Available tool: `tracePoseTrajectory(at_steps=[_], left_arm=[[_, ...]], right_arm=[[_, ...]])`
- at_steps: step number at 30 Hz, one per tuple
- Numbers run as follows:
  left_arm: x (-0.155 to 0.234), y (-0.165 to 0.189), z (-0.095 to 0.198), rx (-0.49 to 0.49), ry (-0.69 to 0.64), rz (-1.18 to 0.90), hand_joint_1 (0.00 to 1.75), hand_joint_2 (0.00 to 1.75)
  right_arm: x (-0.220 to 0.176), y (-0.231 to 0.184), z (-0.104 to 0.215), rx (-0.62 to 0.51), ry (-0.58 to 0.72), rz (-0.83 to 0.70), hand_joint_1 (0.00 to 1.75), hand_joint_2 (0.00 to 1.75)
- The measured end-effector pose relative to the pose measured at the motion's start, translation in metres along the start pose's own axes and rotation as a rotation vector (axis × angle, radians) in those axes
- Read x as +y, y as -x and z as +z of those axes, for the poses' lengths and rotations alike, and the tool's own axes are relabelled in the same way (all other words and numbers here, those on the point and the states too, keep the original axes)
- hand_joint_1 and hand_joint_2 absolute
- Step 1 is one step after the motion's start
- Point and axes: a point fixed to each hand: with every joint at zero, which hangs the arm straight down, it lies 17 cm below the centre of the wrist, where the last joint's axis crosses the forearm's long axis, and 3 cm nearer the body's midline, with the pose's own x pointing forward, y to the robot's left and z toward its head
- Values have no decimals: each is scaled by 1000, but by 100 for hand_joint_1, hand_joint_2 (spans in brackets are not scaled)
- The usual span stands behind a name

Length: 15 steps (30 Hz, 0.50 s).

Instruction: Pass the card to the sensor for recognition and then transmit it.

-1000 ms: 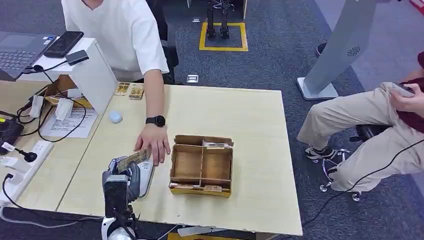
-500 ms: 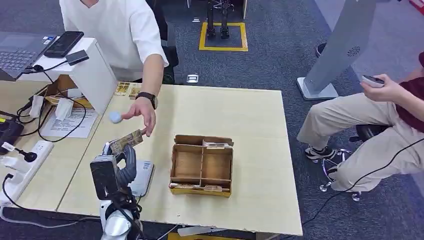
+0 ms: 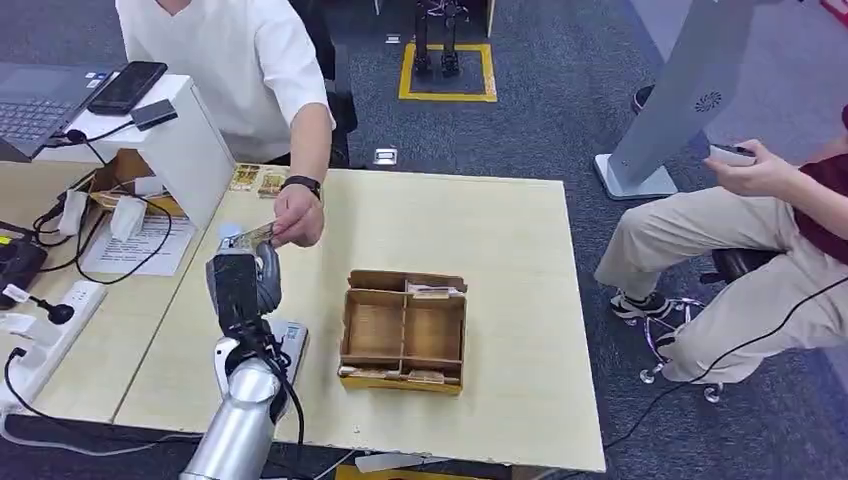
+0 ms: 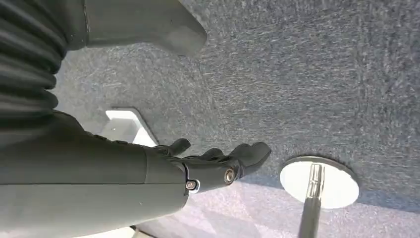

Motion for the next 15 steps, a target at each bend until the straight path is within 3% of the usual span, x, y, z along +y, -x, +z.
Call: tracePoseTrajectory(at_steps=[7,8,9,15], left_arm=[[-6,6,-3,2,19,-34,175,175],[-6,7,-3,3,19,-35,58,175],[-7,7,-3,4,20,-37,0,175],[-7,9,-2,-1,24,-55,0,175]], right_arm=[[0,-3,0,-6,-1,1,0,175],[0,-2,0,-6,-1,1,0,175],[0,-2,0,-6,-1,1,0,175],[0,-2,0,-4,2,-5,0,175]])
